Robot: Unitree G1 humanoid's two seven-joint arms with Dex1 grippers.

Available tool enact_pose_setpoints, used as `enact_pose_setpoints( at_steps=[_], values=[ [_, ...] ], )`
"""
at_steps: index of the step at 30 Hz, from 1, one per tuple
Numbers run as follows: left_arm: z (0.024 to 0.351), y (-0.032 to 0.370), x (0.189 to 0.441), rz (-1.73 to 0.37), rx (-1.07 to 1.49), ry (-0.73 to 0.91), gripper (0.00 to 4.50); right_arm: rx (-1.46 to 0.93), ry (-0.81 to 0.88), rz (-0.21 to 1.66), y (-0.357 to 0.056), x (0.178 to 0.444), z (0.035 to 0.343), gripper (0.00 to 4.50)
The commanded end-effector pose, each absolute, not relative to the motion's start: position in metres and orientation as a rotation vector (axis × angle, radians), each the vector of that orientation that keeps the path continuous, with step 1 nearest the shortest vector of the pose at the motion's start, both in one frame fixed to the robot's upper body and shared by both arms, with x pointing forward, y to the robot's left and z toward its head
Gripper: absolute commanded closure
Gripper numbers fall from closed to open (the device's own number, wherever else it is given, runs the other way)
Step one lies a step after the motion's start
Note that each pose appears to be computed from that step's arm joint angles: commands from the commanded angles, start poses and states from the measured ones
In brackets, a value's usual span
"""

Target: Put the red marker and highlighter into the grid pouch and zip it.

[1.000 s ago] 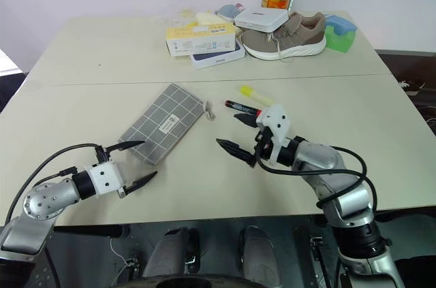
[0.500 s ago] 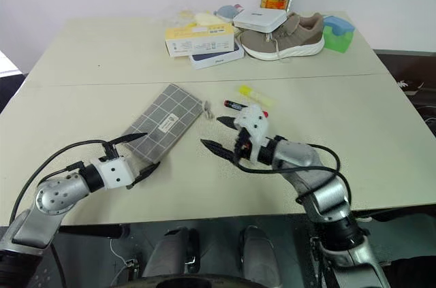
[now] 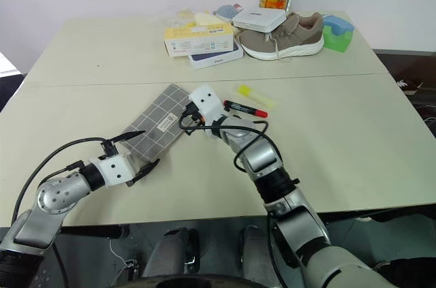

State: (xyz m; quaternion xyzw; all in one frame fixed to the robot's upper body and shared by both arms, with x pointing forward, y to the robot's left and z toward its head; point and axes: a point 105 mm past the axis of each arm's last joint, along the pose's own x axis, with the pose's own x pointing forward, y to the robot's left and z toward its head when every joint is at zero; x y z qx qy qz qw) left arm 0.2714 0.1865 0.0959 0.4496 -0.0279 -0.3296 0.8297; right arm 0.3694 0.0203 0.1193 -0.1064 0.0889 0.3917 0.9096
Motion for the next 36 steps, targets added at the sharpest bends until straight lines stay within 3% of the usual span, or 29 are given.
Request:
enact_pose_setpoints(
  at_steps=[1,10,16,31,34,36],
  values=[
    [0.089,0.191,0.27,-0.692,0.95,-0.013,0.0,-0.206,0.236,0.806,0.031,0.373,0.116,4.4],
    [0.091,0.198,0.269,-0.692,0.993,-0.014,0.0,-0.116,0.409,0.777,0.028,0.372,0.092,4.4],
    [0.089,0.214,0.269,-0.716,1.092,-0.014,0.0,-0.112,0.408,0.775,0.028,0.372,0.094,4.4],
    [0.089,0.191,0.29,-0.7,1.122,-0.168,0.0,-0.118,0.378,0.802,0.036,0.367,0.098,4.4],
    [0.087,0.185,0.286,-0.726,1.098,-0.193,0.82,-0.122,0.374,0.801,0.036,0.367,0.098,4.5],
    [0.086,0.185,0.285,-0.732,1.087,-0.195,1.85,-0.122,0.372,0.798,0.035,0.367,0.098,4.5]
  ],
)
